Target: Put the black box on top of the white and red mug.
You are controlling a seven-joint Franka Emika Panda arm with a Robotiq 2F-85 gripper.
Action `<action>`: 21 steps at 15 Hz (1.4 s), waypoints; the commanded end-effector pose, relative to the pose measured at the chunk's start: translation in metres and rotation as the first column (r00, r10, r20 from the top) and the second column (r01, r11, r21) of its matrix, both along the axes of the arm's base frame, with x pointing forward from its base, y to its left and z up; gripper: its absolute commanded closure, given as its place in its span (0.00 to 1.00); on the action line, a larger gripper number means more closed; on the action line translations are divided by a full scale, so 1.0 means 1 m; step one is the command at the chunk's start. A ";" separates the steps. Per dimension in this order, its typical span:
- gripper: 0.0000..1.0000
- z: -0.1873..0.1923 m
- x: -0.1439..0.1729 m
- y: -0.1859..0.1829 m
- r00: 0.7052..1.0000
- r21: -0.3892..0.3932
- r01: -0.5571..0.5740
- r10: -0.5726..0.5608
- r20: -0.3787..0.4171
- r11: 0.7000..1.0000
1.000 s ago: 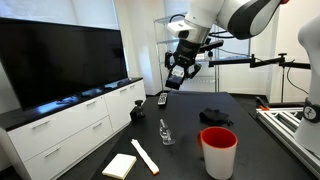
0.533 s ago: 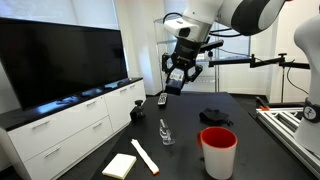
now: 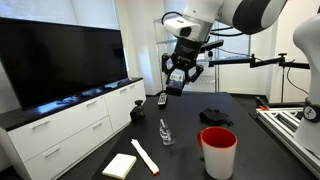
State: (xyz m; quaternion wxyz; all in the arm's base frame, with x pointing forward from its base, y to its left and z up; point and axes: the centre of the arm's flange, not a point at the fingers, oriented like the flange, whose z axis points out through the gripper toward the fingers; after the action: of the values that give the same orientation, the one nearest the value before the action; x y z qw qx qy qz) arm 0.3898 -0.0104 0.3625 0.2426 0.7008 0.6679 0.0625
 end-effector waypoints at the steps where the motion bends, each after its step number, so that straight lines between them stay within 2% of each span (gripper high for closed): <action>1: 0.69 -0.003 0.002 -0.001 0.999 0.018 -0.037 0.037 -0.002 0.999; 2: 0.69 -0.005 0.000 0.007 0.995 0.040 -0.101 0.101 -0.006 0.994; 4: 0.69 -0.007 -0.005 0.030 0.978 0.037 -0.207 0.207 0.003 0.978; 9: 0.69 -0.011 -0.021 0.097 0.908 0.071 -0.416 0.418 -0.013 0.906; 14: 0.69 -0.025 -0.040 0.126 0.867 0.130 -0.461 0.477 -0.146 0.878; 21: 0.69 -0.031 -0.056 0.111 0.849 0.099 -0.475 0.485 -0.210 0.875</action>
State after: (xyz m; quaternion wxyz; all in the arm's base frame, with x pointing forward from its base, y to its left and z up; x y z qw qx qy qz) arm 0.3664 0.1188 0.3204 0.1235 0.5369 0.8330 0.0513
